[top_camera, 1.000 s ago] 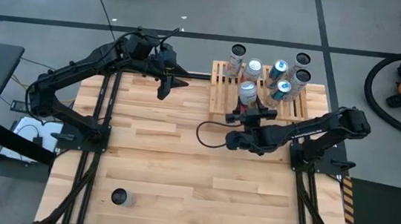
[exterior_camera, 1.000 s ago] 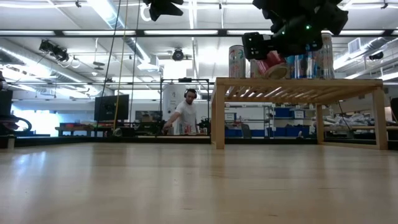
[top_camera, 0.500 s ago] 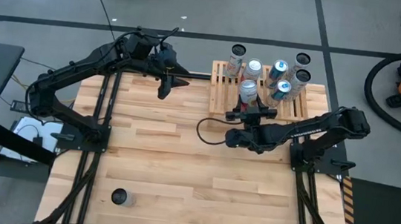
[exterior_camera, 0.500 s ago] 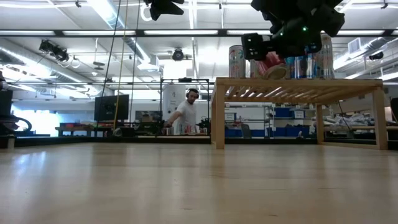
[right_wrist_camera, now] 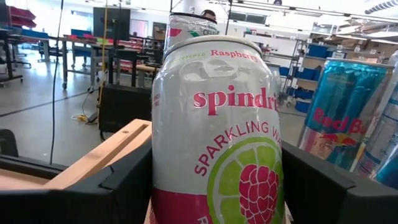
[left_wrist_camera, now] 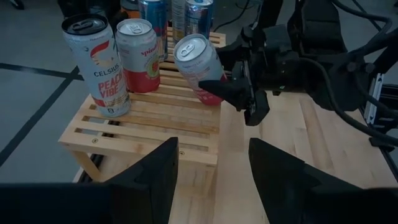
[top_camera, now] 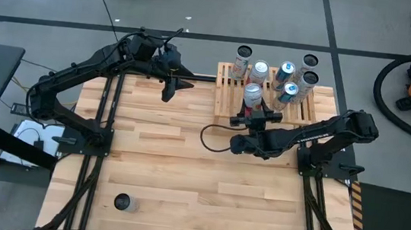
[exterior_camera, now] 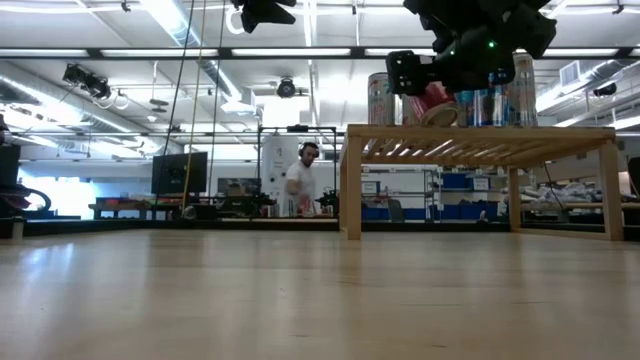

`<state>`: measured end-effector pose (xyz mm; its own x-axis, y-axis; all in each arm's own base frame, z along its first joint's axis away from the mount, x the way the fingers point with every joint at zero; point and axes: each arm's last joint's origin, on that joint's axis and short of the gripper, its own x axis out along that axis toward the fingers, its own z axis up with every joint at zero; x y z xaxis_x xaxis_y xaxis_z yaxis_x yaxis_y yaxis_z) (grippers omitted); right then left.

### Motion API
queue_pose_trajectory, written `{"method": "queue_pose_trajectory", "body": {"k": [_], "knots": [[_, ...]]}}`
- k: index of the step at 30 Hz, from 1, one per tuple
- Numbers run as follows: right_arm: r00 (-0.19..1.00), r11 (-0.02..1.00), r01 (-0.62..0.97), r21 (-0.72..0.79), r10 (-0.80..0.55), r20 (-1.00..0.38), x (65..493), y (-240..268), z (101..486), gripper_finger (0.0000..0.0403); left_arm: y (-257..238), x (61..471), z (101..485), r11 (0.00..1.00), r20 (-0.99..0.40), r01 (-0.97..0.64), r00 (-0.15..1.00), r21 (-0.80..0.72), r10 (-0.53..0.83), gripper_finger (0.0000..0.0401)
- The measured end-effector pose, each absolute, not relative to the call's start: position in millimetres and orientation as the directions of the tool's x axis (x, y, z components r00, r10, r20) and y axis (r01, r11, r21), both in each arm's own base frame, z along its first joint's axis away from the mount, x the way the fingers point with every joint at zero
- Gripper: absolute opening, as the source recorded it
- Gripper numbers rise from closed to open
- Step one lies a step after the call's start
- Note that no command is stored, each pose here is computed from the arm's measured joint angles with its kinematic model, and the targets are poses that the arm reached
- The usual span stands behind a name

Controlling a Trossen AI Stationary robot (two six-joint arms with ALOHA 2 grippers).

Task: Place canned beverage on shelf
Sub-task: Put the pink-white soda can on the shelf aligned with the other pink-white soda can

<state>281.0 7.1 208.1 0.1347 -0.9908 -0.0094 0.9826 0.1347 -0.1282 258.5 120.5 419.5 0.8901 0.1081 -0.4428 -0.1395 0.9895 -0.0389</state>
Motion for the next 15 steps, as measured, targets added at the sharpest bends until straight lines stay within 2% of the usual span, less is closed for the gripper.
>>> {"method": "queue_pose_trajectory", "body": {"k": [15], "knots": [[0.123,0.121,0.985,-0.123,-0.992,0.008,278.9,7.0,203.7,0.0294,120.5,258.4,419.2,0.989,-0.445,-0.139,0.889,-0.039,0.108,0.0197]]}}
